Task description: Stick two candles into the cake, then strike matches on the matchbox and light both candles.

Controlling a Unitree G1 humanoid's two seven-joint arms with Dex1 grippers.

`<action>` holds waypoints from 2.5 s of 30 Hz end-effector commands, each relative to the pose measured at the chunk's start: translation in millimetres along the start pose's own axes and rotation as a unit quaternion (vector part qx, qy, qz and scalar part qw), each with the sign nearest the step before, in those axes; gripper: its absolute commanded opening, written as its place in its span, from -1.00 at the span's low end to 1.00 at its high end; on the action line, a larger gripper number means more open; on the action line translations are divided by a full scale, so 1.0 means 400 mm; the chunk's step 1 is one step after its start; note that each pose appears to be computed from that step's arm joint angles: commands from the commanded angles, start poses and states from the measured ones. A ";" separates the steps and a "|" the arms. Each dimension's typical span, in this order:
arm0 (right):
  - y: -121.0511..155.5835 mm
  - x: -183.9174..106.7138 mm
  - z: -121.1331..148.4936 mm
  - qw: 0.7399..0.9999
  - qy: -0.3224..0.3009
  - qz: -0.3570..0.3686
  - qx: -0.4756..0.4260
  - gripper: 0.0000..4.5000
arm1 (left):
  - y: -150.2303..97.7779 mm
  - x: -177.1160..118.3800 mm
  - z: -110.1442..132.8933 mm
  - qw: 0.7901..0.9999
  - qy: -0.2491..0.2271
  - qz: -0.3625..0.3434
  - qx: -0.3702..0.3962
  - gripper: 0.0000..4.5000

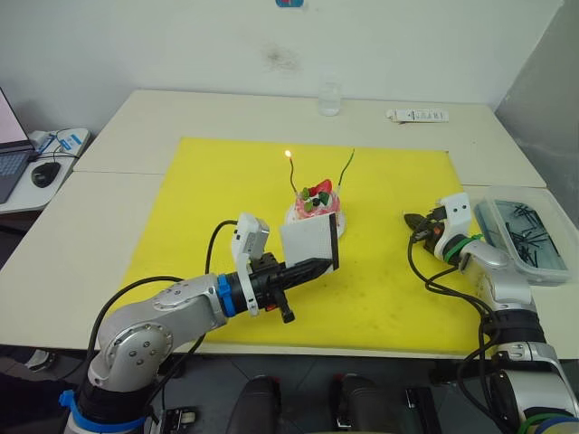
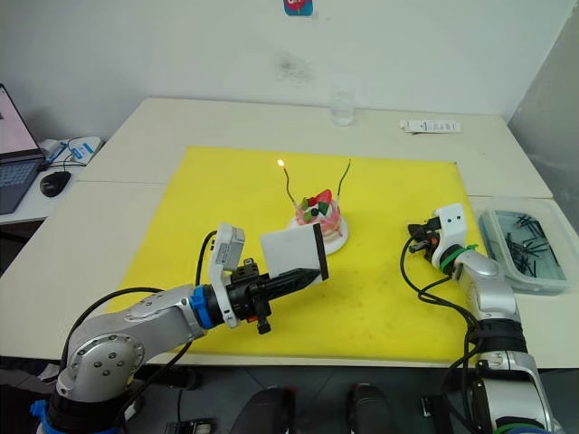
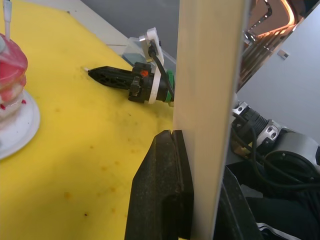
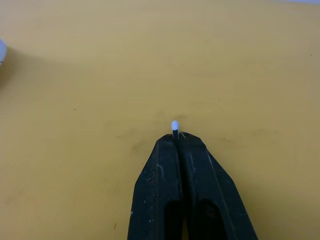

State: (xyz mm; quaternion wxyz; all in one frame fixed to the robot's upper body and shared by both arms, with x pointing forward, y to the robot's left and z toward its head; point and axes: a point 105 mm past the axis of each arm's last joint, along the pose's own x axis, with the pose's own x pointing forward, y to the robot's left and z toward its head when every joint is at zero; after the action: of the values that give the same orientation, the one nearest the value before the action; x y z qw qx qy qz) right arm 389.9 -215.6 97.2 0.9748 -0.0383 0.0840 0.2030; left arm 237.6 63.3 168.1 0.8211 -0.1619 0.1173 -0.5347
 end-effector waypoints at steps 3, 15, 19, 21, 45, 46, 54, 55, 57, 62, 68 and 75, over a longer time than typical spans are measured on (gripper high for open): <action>-0.009 -0.026 0.027 1.000 -0.018 0.003 -0.017 -0.99 | -0.018 -0.002 0.015 1.000 -0.015 -0.011 0.002 -1.00; 0.224 -0.188 0.238 0.906 0.018 0.259 -0.334 -0.99 | 0.067 -0.011 0.054 0.994 -0.048 0.036 -0.087 -1.00; 0.303 -0.188 0.261 0.881 -0.004 0.285 -0.378 -0.99 | 0.071 -0.001 0.060 0.993 -0.049 0.030 -0.106 -1.00; 0.329 -0.178 0.271 0.875 -0.017 0.285 -0.390 -0.99 | 0.071 0.004 0.060 0.992 -0.048 0.029 -0.109 -1.00; 0.409 -0.152 0.326 0.824 -0.086 0.286 -0.482 -0.99 | 0.071 0.052 0.062 0.990 -0.056 0.027 -0.129 -1.00; 0.409 -0.152 0.326 0.823 -0.086 0.287 -0.483 -0.99 | 0.071 0.054 0.062 0.990 -0.056 0.028 -0.128 -1.00; 0.413 -0.152 0.326 0.817 -0.086 0.288 -0.491 -0.99 | 0.068 0.062 0.071 0.990 -0.064 0.022 -0.127 -1.00; 0.414 -0.152 0.326 0.817 -0.086 0.289 -0.492 -0.99 | 0.067 0.062 0.072 0.990 -0.064 0.021 -0.127 -1.00; 0.414 -0.151 0.326 0.816 -0.087 0.290 -0.492 -0.99 | 0.068 0.062 0.073 0.990 -0.065 0.021 -0.127 -1.00; 0.415 -0.151 0.330 0.815 -0.091 0.289 -0.494 -0.99 | 0.070 0.061 0.073 0.990 -0.065 0.023 -0.127 -1.00; 0.413 -0.151 0.336 0.814 -0.096 0.287 -0.496 -0.99 | 0.073 0.060 0.074 0.989 -0.067 0.026 -0.128 -1.00; 0.414 -0.150 0.338 0.811 -0.099 0.287 -0.500 -0.99 | 0.076 0.061 0.075 0.990 -0.064 0.027 -0.125 -1.00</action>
State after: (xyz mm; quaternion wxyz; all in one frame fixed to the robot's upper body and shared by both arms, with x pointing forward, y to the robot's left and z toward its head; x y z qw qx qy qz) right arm 292.3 -75.8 219.4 0.7307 -0.4588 -0.0869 0.4981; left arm 285.6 58.5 173.7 0.8165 -0.3011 0.1507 -0.4689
